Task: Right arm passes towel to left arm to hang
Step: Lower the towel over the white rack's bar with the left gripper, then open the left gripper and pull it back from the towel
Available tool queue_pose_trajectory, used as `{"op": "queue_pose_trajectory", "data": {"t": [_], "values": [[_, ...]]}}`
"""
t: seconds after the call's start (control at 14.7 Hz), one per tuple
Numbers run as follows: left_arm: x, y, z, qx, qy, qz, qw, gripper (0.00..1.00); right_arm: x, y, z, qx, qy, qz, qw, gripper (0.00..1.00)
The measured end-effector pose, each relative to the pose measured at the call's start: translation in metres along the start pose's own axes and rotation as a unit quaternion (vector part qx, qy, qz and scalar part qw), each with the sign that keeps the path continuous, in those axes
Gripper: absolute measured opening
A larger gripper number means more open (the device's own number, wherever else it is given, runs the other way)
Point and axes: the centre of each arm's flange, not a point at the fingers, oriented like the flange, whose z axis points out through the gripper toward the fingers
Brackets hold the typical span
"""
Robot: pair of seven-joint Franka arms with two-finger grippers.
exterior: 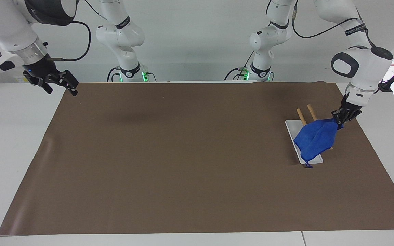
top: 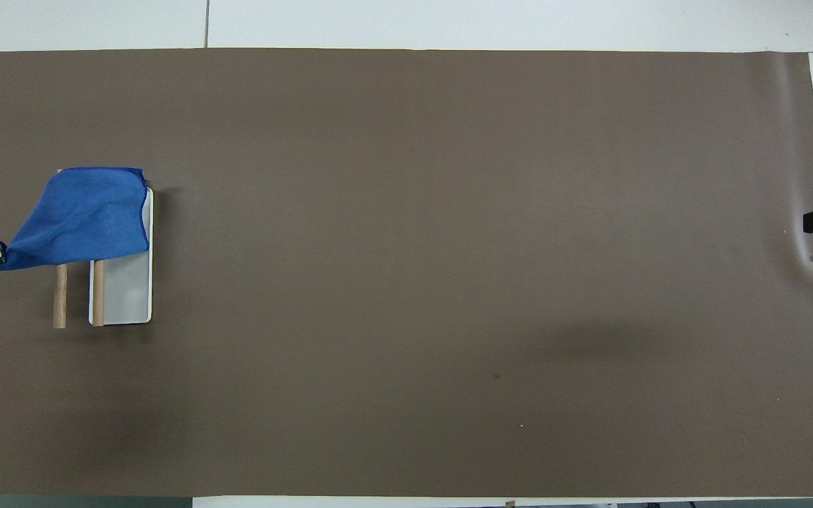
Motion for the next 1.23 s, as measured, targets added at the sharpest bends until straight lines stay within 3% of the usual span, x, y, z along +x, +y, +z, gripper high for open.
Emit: {"op": "queue_pose_trajectory", "data": {"t": [0.55,0.61,0.89,1.23], "values": [[0.008,0.002,-0.009,-0.001,0.001,0.004,1.000,0.94,0.000,0.000,0.000,0.000,0.000,0.000,1.000,1.00],[0.015,0.005,-0.018,-0.003,-0.001,0.008,1.000,1.00,0.000,0.000,0.000,0.000,0.000,0.000,1.000,1.00],[0.051,0.048,-0.067,-0.018,-0.010,0.040,0.999,1.00,0.000,0.000,0.000,0.000,0.000,0.000,1.000,1.00],[0.071,0.145,-0.112,-0.039,-0.034,0.050,0.997,1.00,0.000,0.000,0.000,0.000,0.000,0.000,1.000,1.00]]}}
